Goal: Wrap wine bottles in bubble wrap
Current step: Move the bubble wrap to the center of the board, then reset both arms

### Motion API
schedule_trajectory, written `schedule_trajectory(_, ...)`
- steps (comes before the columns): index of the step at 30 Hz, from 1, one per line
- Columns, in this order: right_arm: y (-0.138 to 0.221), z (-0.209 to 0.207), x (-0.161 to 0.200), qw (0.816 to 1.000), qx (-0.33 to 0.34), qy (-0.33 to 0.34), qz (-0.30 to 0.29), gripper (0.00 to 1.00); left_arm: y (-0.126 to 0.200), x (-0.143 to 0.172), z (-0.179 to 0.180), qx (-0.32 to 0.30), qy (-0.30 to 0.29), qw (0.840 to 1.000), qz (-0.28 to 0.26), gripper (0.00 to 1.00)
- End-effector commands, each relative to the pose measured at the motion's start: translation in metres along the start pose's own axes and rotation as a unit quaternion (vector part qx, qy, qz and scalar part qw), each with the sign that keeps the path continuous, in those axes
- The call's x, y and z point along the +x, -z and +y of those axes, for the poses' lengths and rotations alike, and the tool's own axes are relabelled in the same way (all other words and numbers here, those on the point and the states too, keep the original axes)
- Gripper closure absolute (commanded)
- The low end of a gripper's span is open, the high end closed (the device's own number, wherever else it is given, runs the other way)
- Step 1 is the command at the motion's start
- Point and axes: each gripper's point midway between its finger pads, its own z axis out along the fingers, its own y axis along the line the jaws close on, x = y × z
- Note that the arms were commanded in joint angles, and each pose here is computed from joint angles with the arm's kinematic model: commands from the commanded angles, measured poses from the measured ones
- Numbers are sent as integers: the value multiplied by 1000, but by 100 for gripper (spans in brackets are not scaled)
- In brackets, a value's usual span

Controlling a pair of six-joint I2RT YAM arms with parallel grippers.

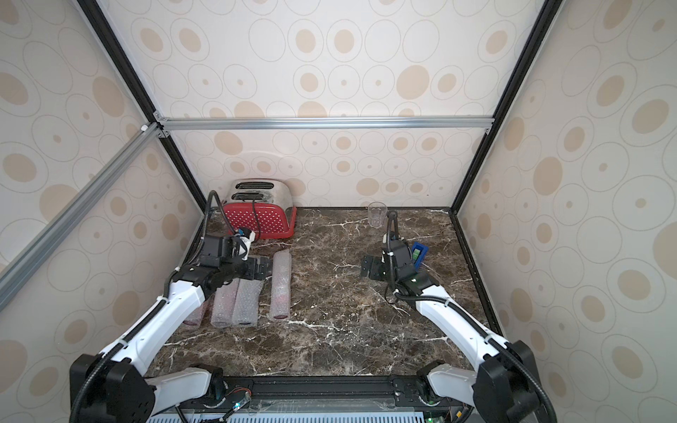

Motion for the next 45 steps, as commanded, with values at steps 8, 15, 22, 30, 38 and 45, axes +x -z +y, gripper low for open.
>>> schedule_trajectory(8,-3,-76,-1,972,117,166,-117,0,-28,23,89,-96,6,990,-103,1)
schedule_trajectory(15,-8,-114,10,972,126,142,-136,0,-47,37,99,-111,-12,977,-179,1)
schedule_trajectory(22,-9,-124,20,973,116,132,-150,0,-54,43,107,-127,18,966,-223,1)
schedule_trajectory(30,-19,-126,28,975,101,123,-153,0,-73,50,127,-167,47,964,-202,1)
schedule_trajectory(38,-24,-124,26,976,91,119,-155,0,-76,50,126,-178,41,965,-187,1)
schedule_trajectory(45,-25,-123,25,977,86,119,-157,0,-77,50,127,-183,41,965,-184,1)
